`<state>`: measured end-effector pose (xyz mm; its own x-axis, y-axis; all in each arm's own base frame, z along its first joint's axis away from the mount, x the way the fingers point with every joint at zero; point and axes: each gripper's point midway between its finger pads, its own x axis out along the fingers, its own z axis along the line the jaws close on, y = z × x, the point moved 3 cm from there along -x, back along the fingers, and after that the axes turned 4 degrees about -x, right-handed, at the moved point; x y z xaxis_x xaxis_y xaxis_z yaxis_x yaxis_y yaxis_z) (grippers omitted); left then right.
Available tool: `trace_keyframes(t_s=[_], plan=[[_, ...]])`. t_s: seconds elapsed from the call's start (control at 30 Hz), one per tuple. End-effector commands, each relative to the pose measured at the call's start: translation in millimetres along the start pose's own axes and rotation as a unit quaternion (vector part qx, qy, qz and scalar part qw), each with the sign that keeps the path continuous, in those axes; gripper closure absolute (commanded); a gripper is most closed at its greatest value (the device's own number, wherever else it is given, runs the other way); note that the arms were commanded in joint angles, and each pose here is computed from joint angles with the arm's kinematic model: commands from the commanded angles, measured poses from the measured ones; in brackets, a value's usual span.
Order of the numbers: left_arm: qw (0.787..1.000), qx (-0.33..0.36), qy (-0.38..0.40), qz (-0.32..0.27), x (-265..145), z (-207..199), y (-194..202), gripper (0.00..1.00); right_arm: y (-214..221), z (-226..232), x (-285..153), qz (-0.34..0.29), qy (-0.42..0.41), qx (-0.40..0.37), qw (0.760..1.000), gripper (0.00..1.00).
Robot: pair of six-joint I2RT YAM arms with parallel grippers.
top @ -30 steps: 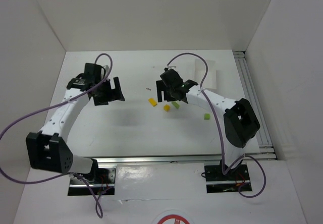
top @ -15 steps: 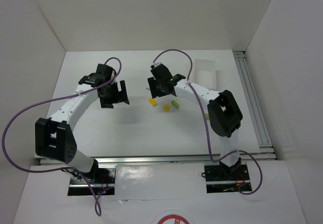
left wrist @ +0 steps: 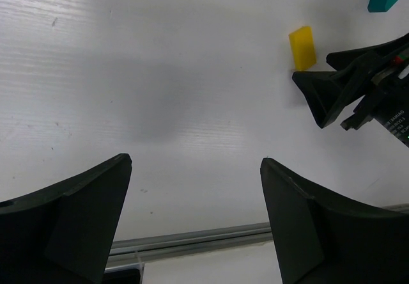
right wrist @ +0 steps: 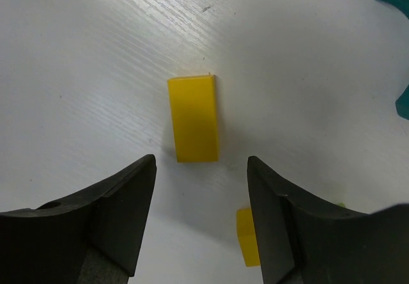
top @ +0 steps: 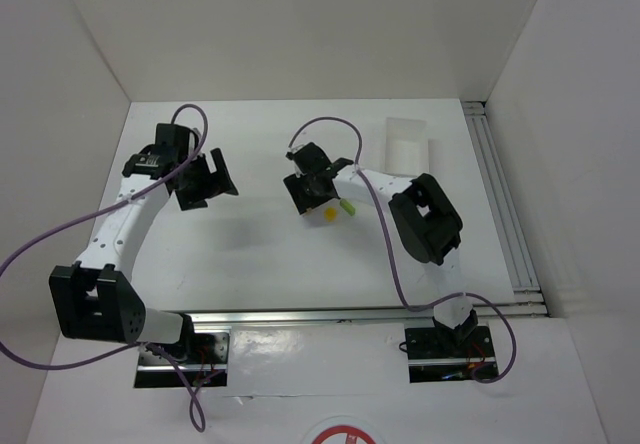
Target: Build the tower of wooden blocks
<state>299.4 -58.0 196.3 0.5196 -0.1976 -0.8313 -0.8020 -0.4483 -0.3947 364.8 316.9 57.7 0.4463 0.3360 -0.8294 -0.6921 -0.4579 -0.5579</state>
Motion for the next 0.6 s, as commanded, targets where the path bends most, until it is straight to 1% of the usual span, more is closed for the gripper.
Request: trace_keyframes(t_s=[0.0, 0.17, 0.2, 0.27, 0.33, 0.4, 0.43, 0.47, 0.5, 0.57], plan=[[1.000, 0.009, 0.025, 0.006, -1.6, -5.9, 3.6, 0.05, -9.7, 8.3, 1.9, -0.027, -0.008, -0.017, 0.999, 0.34], [0.999, 0.013, 0.027, 0.012, -0.1, -4.9, 6.7, 0.05, -8.4, 6.2, 13.7, -0.025, 0.016, -0.021, 0.999, 0.42], [0.999, 0.013, 0.027, 0.012, -0.1, -4.9, 6.7, 0.05, -8.4, 6.2, 13.7, -0.025, 0.016, -0.021, 0.999, 0.42], [0.999, 0.017, 0.031, 0.015, -0.3, -5.9, 7.5, 0.05, -12.7, 6.8, 15.4, -0.028, 0.016, -0.020, 0.999, 0.50], [0.999, 0.019, 0.039, 0.014, -0.3, -8.3, 6.6, 0.05, -9.7, 6.6, 18.7, -0.024, 0.016, -0.021, 0.999, 0.55], [0.999, 0.018, 0.041, 0.020, 1.9, -8.9, 7.8, 0.05, -9.2, 11.2, 18.5, -0.024, 0.014, -0.024, 0.999, 0.63], [0.998, 0.022, 0.048, 0.024, 1.5, -10.4, 8.9, 0.05, -16.0, 11.8, 13.2, -0.036, 0.012, -0.024, 0.999, 0.65], [0.998, 0.027, 0.058, 0.029, 3.6, -13.0, 9.2, 0.05, -15.3, 11.5, 9.4, -0.040, 0.012, -0.023, 0.999, 0.70], [0.997, 0.027, 0.065, 0.032, 3.1, -14.9, 10.3, 0.06, -19.1, 11.7, 4.9, -0.046, 0.011, -0.023, 0.999, 0.77], [0.994, 0.037, 0.096, 0.047, 3.3, -22.8, 13.5, 0.06, -22.8, 11.4, -9.8, -0.063, 0.009, -0.022, 0.998, 0.77]])
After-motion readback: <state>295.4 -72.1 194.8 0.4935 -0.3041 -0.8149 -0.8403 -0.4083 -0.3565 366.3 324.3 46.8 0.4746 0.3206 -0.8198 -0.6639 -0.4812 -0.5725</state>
